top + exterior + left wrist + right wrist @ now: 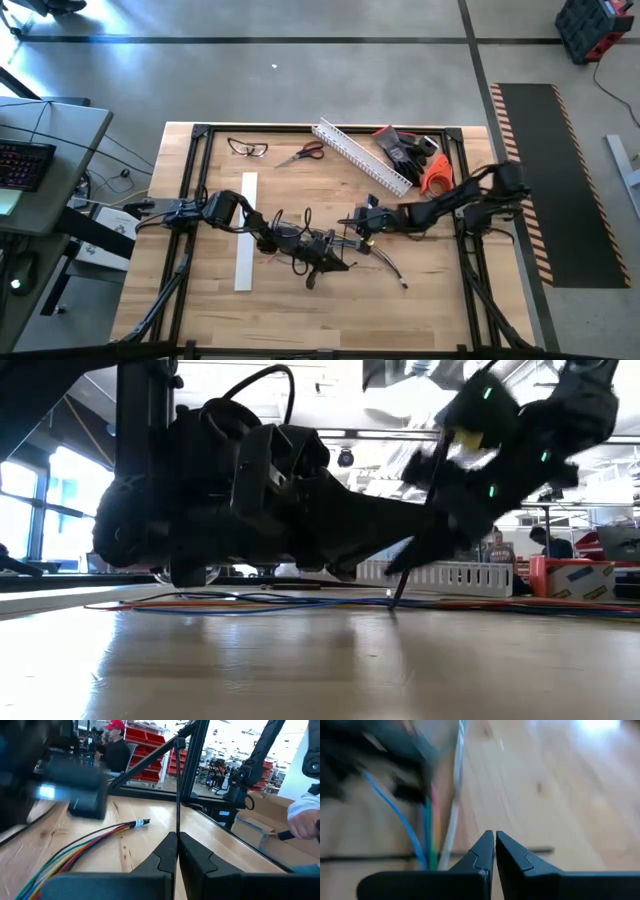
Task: Ziptie cables
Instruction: Wrap the bottom black zip tie on the cable wires
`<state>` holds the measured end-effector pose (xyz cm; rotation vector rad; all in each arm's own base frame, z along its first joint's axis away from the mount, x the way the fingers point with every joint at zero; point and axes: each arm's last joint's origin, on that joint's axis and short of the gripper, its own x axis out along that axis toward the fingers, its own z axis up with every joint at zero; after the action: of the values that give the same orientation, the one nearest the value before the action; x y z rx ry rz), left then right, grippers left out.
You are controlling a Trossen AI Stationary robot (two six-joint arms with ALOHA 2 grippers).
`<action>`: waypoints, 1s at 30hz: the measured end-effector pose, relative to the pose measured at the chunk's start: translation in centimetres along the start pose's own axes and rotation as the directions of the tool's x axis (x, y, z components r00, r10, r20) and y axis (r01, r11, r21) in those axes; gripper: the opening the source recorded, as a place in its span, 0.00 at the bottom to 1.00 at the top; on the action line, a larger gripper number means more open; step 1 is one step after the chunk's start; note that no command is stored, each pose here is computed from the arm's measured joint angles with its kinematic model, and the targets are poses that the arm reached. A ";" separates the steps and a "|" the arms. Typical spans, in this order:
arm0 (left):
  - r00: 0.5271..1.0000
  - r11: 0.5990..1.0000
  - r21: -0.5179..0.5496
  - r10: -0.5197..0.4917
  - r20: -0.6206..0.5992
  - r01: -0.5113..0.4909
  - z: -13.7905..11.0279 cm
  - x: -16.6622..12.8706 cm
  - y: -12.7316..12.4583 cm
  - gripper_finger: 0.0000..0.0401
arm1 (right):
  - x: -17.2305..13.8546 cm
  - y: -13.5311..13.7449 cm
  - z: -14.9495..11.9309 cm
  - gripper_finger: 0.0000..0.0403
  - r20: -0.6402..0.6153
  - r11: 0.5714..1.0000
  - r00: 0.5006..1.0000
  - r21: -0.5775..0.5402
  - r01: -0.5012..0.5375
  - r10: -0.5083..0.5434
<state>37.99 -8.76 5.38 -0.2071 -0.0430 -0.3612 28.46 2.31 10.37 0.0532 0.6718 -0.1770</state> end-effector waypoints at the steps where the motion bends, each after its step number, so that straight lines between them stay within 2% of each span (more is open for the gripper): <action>1: 1.000 1.000 0.000 0.000 -0.002 0.000 0.0 0.0 0.0 0.00 | 0.5 0.0 -0.4 0.00 -0.022 1.000 1.000 -0.005 0.004 -0.004; 6: 1.000 1.000 0.000 0.002 0.000 -0.002 0.0 0.0 0.0 0.00 | 2.4 0.3 -1.3 0.00 -0.050 1.000 0.999 -0.012 0.019 -0.020; 11: 1.000 1.000 -0.004 0.027 -0.004 -0.027 -0.1 0.1 0.0 0.00 | 2.1 0.5 -1.6 0.00 -0.105 0.999 0.994 -0.026 0.026 -0.029; 18: 0.999 0.999 0.032 0.043 0.004 -0.043 0.4 2.3 -1.0 0.00 | -1.2 1.3 -2.0 0.00 -0.277 0.995 0.957 -0.072 0.070 -0.087; 22: 0.997 0.994 0.079 0.070 0.025 -0.072 1.1 4.2 -0.9 0.00 | -3.8 2.1 -2.6 0.00 -0.363 0.984 0.921 -0.148 0.095 -0.144; 27: 0.996 0.997 0.058 0.045 0.074 -0.050 0.1 6.6 -0.3 0.00 | -6.4 2.7 -3.3 0.00 -0.420 0.964 0.885 -0.245 0.099 -0.198; 30: 0.996 0.998 0.033 0.041 0.078 -0.044 -1.1 7.6 0.0 0.00 | -7.1 3.0 -3.4 0.00 -0.385 0.938 0.884 -0.313 0.145 -0.265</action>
<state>45.07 -11.59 4.84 -0.1872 -0.1212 -0.3098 21.42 6.64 12.09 -0.2594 1.1343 -0.2811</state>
